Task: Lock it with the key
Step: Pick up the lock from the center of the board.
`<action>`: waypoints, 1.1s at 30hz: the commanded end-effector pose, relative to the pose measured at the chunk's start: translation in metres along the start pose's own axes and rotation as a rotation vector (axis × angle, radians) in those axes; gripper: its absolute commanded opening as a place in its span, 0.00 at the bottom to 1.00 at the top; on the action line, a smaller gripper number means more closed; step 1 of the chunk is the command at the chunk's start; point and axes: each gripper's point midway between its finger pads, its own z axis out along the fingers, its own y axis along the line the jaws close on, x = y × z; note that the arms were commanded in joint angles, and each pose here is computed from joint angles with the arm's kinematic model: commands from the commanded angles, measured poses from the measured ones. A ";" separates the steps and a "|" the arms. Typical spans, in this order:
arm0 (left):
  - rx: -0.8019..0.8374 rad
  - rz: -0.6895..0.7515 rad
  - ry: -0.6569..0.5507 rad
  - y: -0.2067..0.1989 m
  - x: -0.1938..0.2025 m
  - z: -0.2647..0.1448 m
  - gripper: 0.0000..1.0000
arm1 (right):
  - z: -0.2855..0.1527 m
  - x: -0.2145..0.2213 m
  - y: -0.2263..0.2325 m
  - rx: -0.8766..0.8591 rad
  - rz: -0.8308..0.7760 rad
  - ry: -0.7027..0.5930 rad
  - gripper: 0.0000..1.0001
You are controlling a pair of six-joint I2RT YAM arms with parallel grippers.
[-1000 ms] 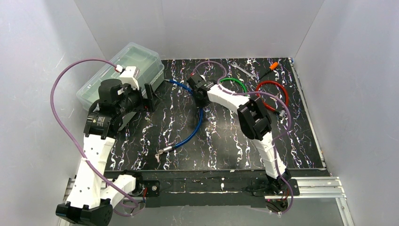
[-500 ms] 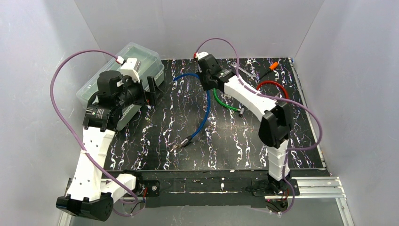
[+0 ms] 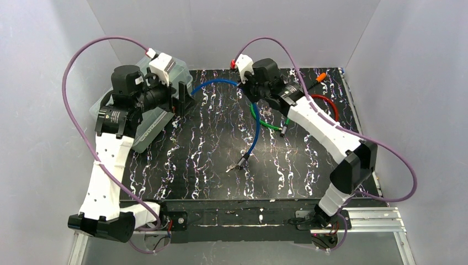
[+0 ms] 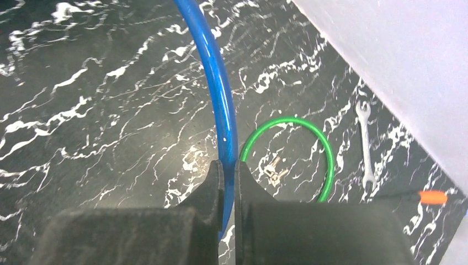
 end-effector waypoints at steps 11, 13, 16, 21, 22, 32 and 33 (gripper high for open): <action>0.312 0.170 0.017 -0.028 -0.017 0.023 0.97 | -0.110 -0.082 0.059 -0.442 -0.246 -0.353 0.01; 0.340 0.144 0.027 -0.030 -0.016 0.028 0.95 | -0.116 -0.085 0.064 -0.481 -0.250 -0.365 0.01; 0.364 0.114 0.044 -0.036 -0.013 0.033 0.89 | -0.121 -0.085 0.069 -0.512 -0.264 -0.371 0.01; 0.402 0.178 0.080 -0.059 0.004 0.038 0.78 | -0.126 -0.088 0.077 -0.569 -0.283 -0.389 0.01; 0.408 0.189 0.091 -0.063 0.008 0.039 0.75 | -0.127 -0.089 0.079 -0.580 -0.284 -0.393 0.01; 0.433 0.067 0.038 -0.090 -0.017 0.021 0.00 | -0.118 -0.102 0.075 -0.559 -0.228 -0.413 0.01; 0.431 0.058 0.013 -0.092 -0.023 0.018 0.00 | -0.114 -0.100 0.072 -0.542 -0.207 -0.404 0.06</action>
